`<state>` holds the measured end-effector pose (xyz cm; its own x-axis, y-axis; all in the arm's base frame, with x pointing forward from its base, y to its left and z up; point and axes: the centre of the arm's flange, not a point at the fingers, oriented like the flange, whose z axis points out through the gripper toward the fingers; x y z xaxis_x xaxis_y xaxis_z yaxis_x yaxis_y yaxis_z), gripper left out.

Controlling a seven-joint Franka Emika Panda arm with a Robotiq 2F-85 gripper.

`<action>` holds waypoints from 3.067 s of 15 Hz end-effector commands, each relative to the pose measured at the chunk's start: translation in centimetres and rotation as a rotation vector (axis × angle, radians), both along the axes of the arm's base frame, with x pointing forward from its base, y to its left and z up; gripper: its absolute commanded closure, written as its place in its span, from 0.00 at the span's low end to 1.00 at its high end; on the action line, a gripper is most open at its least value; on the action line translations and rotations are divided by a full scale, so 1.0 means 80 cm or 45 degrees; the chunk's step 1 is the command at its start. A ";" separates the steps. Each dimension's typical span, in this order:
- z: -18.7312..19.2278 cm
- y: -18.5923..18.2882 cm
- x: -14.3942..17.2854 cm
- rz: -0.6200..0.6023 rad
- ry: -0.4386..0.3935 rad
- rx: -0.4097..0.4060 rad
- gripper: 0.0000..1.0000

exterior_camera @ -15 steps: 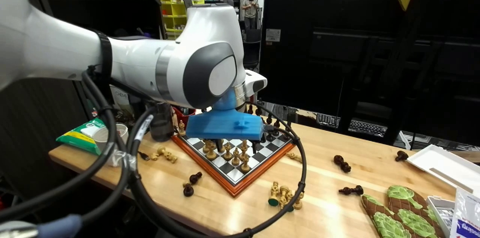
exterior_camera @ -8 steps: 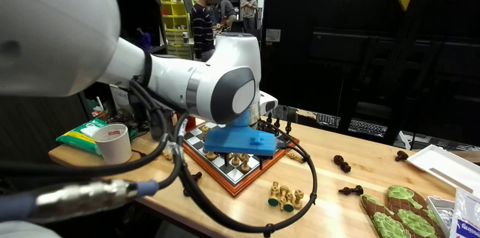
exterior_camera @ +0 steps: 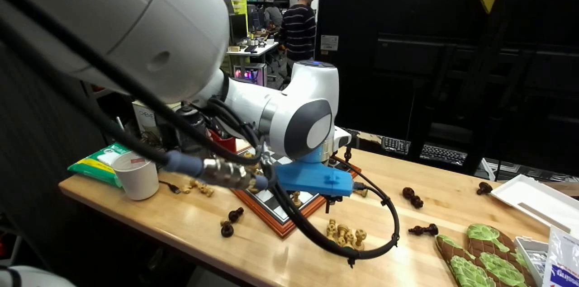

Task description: Put one white chess piece on the chess board.

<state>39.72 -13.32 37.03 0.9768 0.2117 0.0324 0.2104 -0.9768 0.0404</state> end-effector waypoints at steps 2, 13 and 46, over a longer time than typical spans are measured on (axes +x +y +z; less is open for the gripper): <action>-0.017 -0.029 0.026 0.021 0.013 0.052 0.00; -0.060 -0.077 0.046 0.009 0.054 0.114 0.00; -0.090 -0.052 0.064 0.060 0.159 0.109 0.67</action>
<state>44.88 -17.23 30.30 0.9697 0.2353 -0.0662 0.2308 -0.9705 -0.0695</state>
